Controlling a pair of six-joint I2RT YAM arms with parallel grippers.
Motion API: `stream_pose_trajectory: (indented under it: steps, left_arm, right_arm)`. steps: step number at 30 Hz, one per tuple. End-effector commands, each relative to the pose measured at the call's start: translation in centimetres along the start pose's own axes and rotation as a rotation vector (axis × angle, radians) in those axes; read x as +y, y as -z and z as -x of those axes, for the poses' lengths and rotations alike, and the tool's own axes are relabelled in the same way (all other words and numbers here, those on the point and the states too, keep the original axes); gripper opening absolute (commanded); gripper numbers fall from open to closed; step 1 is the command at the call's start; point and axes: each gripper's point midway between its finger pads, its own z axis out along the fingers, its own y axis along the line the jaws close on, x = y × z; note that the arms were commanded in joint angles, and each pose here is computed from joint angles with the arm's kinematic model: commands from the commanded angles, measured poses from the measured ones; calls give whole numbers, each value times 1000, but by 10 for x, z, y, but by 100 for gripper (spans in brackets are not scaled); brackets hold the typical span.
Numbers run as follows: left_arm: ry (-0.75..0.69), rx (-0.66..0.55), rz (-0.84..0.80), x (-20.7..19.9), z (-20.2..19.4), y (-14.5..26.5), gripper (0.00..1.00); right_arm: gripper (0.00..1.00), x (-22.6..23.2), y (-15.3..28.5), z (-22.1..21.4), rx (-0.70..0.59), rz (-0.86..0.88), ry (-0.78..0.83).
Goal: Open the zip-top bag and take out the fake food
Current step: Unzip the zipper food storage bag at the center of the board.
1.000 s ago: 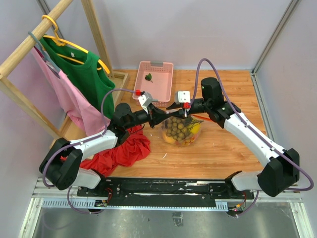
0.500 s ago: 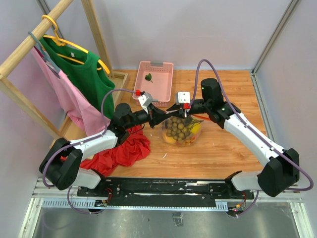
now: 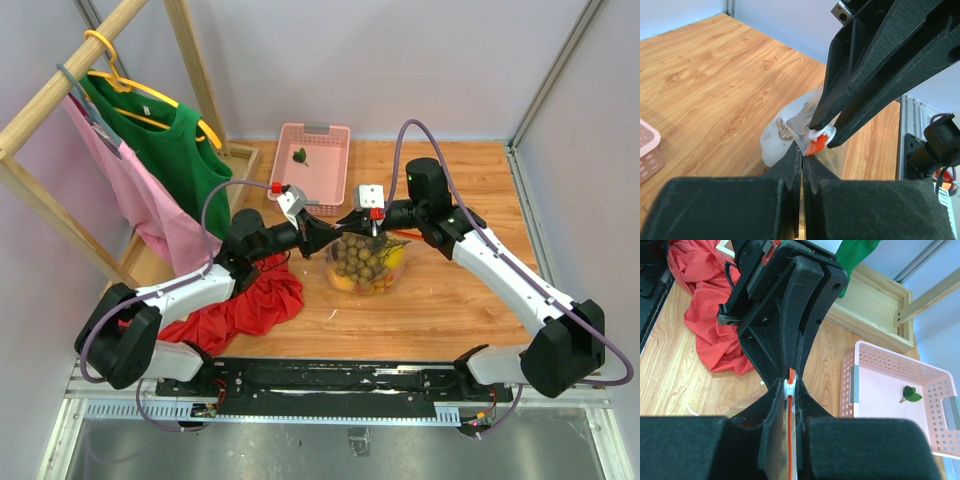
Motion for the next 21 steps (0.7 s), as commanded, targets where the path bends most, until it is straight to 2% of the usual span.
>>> stream_pose_trajectory:
  steps: [1, 21]
  left_arm:
    - [-65, -93, 23, -5, 30, 5, 0]
    - [-154, -151, 161, 11, 45, 23, 0]
  right_arm:
    - [1, -1, 6, 1, 12, -20, -17]
    - [1, 6, 40, -16, 75, -13, -86]
